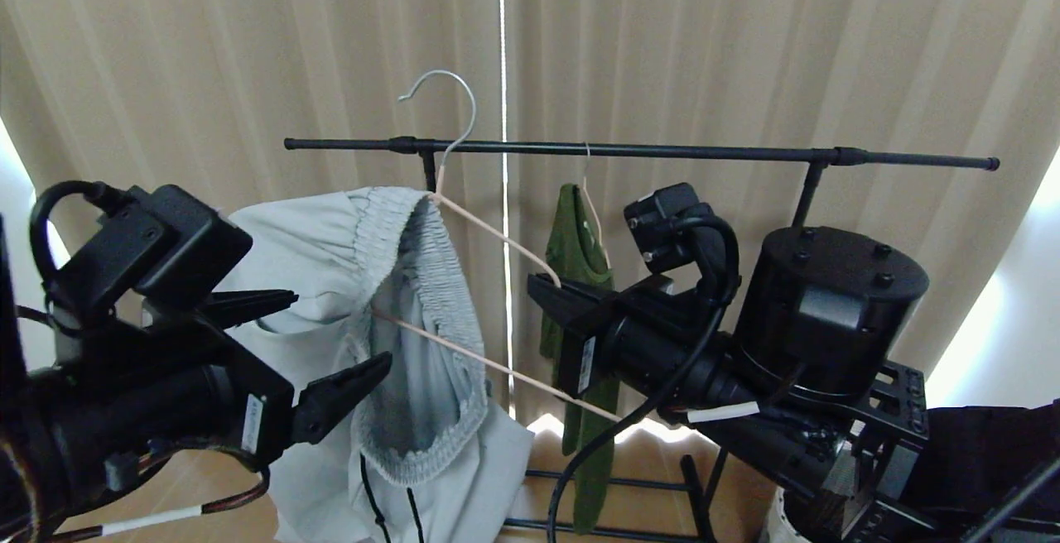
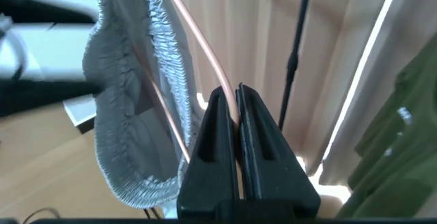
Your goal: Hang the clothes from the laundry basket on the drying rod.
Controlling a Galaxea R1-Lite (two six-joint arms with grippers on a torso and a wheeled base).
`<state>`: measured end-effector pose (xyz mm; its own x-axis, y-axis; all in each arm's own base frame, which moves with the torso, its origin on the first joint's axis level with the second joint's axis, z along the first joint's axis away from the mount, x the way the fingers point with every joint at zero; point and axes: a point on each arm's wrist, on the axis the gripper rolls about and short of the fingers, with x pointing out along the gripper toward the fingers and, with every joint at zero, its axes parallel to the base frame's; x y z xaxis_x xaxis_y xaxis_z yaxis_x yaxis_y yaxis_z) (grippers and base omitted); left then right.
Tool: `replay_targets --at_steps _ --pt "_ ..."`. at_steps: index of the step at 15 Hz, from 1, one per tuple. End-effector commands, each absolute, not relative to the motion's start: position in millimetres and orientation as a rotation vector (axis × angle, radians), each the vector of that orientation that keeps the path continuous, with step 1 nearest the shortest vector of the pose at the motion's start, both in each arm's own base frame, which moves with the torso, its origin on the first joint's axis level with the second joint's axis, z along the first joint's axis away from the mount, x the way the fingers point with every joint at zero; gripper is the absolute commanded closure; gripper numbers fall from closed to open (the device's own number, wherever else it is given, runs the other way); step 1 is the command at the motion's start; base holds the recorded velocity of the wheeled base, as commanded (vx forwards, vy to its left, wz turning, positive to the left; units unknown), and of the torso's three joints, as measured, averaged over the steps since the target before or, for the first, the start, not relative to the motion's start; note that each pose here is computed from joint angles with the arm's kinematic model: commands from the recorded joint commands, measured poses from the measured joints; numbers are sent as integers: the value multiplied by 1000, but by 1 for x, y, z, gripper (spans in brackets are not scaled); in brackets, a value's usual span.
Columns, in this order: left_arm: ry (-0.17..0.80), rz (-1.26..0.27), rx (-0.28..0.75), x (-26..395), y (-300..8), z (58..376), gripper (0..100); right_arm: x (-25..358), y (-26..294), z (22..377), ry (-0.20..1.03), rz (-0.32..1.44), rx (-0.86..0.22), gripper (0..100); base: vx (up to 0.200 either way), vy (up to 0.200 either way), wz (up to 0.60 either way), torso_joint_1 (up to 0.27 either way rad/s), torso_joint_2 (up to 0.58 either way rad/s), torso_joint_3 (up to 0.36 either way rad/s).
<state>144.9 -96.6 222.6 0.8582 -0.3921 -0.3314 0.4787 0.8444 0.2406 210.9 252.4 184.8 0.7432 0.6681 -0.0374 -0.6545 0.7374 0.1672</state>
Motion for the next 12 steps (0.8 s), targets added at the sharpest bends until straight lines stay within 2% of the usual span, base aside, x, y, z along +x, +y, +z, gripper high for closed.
replay_targets --at_steps 1,5,8,12 --pt "234 -470 318 131 -87 226 0 212 247 190 81 717 154 100 0 0 0 0 0 0" --pt "169 -452 279 122 -79 220 0 210 228 195 63 682 130 100 0 0 0 0 0 0" --pt "161 -409 275 127 -74 215 0 216 221 195 59 653 130 100 0 0 0 0 0 0" --pt "106 -400 256 129 -75 222 0 226 201 195 60 584 128 100 0 0 0 0 0 0"
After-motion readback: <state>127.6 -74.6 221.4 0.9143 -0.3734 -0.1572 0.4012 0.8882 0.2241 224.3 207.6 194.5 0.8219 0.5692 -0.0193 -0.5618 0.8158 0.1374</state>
